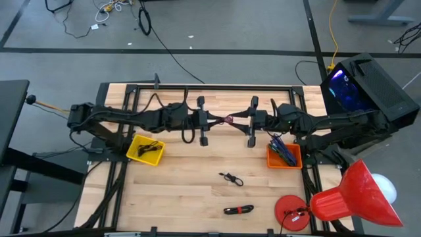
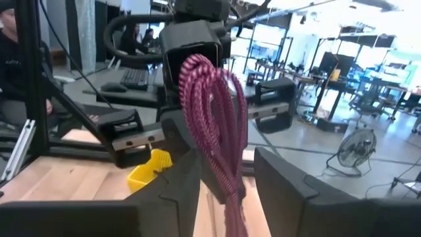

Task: Pick & Place USB Port
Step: Put the black charger cable into the orange basket

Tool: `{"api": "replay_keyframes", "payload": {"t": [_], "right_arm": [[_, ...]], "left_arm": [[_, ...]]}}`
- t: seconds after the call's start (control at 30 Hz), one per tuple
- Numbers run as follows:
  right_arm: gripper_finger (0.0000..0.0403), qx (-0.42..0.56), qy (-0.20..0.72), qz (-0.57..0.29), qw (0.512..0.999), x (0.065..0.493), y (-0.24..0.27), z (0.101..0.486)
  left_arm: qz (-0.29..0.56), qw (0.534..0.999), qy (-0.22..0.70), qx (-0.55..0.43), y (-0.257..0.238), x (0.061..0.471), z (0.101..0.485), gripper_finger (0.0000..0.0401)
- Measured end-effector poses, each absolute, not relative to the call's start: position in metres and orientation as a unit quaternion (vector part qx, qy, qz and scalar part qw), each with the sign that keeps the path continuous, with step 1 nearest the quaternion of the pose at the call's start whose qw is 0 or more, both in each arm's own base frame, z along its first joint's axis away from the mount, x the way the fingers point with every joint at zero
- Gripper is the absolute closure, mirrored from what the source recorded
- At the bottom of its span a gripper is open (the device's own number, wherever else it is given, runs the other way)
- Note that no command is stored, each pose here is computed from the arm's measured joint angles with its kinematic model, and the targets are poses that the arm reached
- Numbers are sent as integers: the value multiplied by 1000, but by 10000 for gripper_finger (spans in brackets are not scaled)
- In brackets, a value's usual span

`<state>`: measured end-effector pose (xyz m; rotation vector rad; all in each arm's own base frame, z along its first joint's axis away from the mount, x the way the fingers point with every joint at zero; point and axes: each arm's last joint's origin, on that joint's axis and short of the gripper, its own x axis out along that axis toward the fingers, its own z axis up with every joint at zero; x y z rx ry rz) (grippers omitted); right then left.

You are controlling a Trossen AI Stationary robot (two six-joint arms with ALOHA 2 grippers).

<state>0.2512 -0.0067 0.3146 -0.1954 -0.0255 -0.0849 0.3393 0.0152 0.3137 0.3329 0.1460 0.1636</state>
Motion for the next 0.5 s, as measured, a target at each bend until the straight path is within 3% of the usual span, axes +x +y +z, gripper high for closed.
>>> {"api": "replay_keyframes", "payload": {"t": [0.5], "right_arm": [[264, -101, -39, -46, 993, 251, -7, 320]], "left_arm": [[47, 987, 15, 151, 18, 348, 315, 382]]}}
